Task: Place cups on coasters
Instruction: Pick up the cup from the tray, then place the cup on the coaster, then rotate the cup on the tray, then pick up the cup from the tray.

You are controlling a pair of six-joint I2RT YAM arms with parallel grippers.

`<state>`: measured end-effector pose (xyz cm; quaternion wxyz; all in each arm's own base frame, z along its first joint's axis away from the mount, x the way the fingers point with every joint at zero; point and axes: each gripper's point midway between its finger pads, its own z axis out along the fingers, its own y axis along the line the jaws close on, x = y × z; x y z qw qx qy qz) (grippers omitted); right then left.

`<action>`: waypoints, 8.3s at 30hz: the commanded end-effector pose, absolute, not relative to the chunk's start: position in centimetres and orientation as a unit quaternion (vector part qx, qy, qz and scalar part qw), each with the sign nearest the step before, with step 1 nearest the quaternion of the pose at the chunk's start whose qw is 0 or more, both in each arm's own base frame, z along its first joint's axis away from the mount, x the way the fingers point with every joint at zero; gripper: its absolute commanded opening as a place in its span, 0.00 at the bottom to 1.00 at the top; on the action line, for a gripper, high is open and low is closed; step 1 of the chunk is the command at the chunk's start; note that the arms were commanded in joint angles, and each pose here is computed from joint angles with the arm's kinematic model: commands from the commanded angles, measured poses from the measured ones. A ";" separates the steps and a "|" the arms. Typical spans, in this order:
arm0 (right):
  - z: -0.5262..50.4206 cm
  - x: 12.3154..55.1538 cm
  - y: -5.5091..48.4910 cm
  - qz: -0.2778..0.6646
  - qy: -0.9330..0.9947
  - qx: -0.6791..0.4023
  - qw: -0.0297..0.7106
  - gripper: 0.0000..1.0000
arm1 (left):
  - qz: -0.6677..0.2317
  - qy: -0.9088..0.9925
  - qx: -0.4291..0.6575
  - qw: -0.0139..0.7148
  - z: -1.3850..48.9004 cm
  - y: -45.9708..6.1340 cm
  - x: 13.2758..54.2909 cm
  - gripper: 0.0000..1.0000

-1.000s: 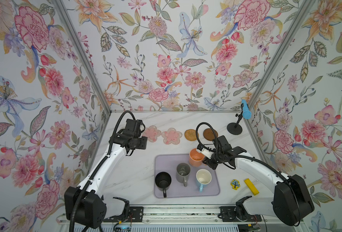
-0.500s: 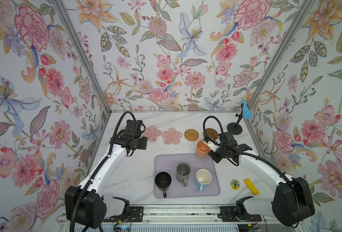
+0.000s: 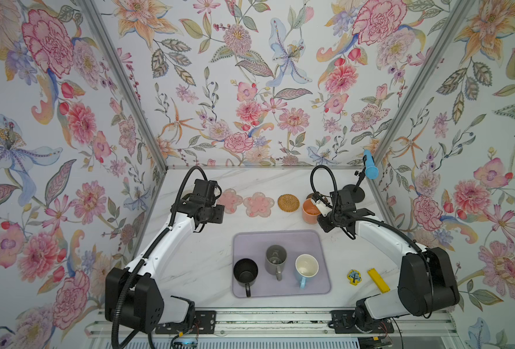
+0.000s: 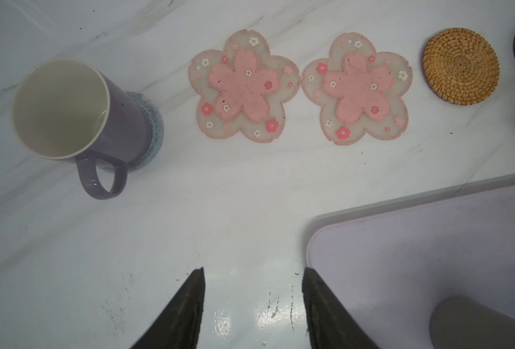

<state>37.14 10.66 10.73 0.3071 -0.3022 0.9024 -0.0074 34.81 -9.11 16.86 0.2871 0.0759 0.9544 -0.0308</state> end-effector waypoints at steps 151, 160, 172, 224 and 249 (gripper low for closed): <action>23.4 36.0 12.1 0.072 0.880 -0.092 0.461 0.66 | -0.174 0.958 0.226 0.033 14.1 -15.1 8.5 0.79; 22.6 35.8 12.3 0.069 0.883 -0.091 0.455 0.66 | -0.209 0.938 0.276 -0.016 11.6 -18.1 5.4 0.77; 21.9 35.8 12.5 0.072 0.885 -0.094 0.451 0.66 | -0.234 0.949 0.212 0.019 9.8 -21.1 7.1 0.75; 21.4 36.7 12.6 0.073 0.888 -0.101 0.443 0.67 | -0.063 0.975 0.132 0.166 9.9 -17.3 13.3 0.44; 21.1 36.5 13.0 0.076 0.893 -0.102 0.433 0.67 | -0.077 0.972 0.135 0.176 7.5 -17.2 13.1 0.33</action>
